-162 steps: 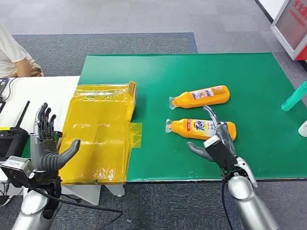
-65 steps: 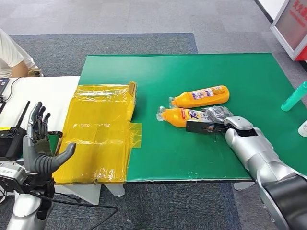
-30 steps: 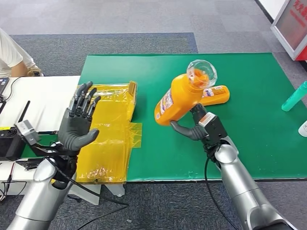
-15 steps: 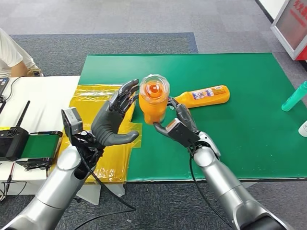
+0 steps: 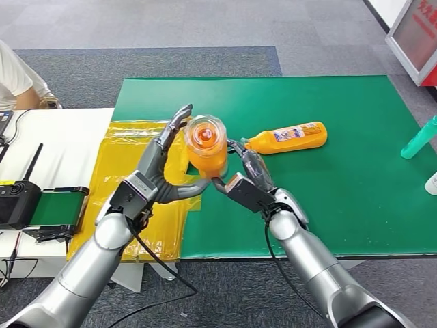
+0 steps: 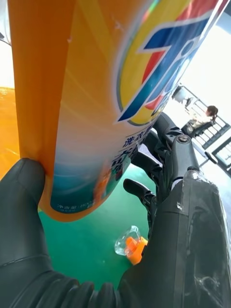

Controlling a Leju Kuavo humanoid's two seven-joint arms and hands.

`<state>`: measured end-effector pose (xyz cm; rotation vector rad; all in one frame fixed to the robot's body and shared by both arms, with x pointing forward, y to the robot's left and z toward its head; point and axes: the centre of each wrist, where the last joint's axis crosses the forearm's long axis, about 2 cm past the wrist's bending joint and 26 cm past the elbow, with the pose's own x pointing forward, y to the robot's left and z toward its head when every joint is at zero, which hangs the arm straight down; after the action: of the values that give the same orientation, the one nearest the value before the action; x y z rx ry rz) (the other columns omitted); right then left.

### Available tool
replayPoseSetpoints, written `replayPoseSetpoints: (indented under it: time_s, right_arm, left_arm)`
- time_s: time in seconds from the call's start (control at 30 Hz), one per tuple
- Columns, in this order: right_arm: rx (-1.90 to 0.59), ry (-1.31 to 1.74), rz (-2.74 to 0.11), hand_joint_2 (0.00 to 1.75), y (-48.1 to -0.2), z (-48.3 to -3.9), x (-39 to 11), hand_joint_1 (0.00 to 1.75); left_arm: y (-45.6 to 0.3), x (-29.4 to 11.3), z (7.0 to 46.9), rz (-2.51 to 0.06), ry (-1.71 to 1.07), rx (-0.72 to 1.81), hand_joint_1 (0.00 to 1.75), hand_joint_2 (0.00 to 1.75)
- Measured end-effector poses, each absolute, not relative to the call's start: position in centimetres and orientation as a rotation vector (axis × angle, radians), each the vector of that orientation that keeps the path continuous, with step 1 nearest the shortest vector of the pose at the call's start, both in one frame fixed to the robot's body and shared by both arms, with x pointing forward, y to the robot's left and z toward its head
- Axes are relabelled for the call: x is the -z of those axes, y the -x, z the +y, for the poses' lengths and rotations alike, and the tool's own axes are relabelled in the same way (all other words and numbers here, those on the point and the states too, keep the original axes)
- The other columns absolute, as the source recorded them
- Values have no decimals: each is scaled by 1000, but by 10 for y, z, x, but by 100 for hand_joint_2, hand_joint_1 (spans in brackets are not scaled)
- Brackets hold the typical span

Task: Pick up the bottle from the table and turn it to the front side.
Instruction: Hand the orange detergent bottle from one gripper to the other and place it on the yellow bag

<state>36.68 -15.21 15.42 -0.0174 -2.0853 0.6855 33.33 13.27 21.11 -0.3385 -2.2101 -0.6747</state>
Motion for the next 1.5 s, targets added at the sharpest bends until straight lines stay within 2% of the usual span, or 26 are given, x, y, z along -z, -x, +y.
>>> replayPoseSetpoints:
  time_s: [0.2,0.5,0.53,0.63,0.67,1.3,1.37,1.43,1.5]
  right_arm:
    - [-693,13,-2095,175,-365,-150,-156,175]
    - [-685,10,-2139,175,-365,-147,-168,175]
    - [-681,8,-2147,175,-365,-146,-170,175]
    - [-666,-4,-2169,175,-364,-145,-175,175]
    - [-661,-7,-2176,175,-364,-145,-177,175]
    - [-657,-15,-2209,175,-359,-142,-182,175]
    - [-660,-15,-2209,175,-359,-142,-182,175]
    - [-660,-14,-2210,175,-359,-141,-182,175]
    - [-657,-10,-2212,175,-359,-141,-182,175]
  left_arm:
    - [-332,-209,132,-2229,271,684,0,175]
    - [-329,-205,132,-2205,318,668,0,175]
    - [-329,-205,132,-2203,323,666,16,175]
    - [-328,-204,131,-2198,340,664,147,175]
    - [-328,-204,131,-2198,344,662,175,175]
    - [-328,-205,129,-2196,377,661,175,175]
    - [-328,-205,129,-2197,378,661,112,175]
    - [-328,-205,129,-2199,375,661,24,175]
    - [-328,-205,129,-2205,370,660,0,175]
